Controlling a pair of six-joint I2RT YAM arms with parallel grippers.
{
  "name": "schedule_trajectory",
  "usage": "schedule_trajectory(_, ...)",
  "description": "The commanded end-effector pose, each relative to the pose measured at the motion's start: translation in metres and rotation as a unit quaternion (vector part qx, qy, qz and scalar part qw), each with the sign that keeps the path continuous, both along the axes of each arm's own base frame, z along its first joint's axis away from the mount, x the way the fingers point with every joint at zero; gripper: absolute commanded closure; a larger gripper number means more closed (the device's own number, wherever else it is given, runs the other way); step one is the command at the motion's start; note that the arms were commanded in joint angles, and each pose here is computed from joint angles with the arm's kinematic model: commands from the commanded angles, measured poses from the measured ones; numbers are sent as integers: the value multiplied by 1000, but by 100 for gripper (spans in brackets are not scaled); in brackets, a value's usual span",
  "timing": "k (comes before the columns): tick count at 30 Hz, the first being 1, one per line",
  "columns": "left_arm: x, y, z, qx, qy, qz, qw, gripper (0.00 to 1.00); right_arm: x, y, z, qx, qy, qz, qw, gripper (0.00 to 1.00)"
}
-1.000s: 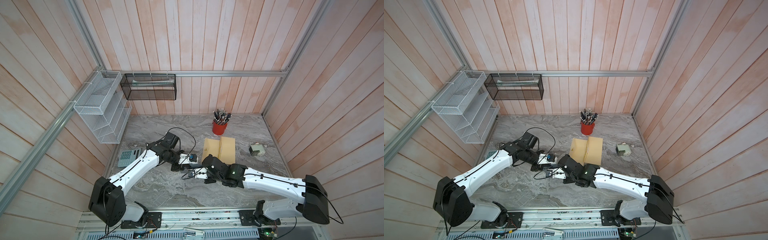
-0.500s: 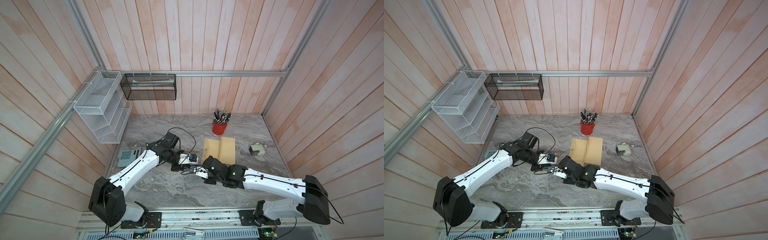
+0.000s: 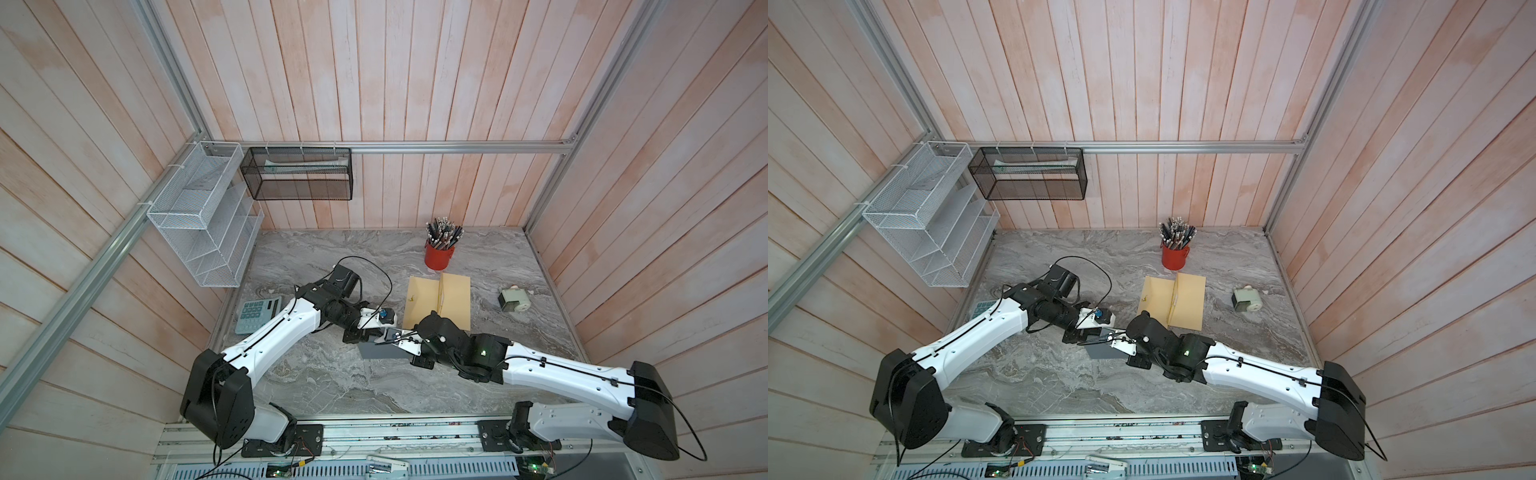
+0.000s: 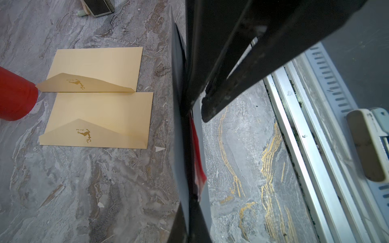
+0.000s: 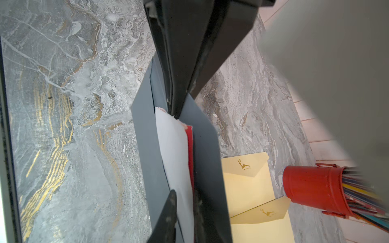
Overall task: Fold the letter paper in half and place it into the envelope
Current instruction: Place the letter paper in the envelope.
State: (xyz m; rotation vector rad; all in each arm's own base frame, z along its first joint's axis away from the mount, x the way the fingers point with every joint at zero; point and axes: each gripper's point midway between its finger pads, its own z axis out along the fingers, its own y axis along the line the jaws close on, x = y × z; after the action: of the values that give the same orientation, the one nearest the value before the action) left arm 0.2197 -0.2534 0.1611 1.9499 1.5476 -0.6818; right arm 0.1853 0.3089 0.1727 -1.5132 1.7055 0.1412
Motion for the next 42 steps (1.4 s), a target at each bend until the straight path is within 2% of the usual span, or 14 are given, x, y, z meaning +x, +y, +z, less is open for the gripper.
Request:
schedule_trajectory(1,-6,-2,0,-6,18,-6,1000,100,-5,8,-3,12,9,11,1000,90)
schedule_trajectory(6,-7,-2,1,-7,20,-7,1000,100,-7,11,-8,3,12,18,1000,92)
schedule_trajectory(19,-8,-4,2,-10,26,-9,1000,100,-3,17,-23,-13,11,4,1000,91)
schedule_trajectory(42,-12,-5,3,-17,33,-13,999,100,2,25,-45,13,21,-33,999,86)
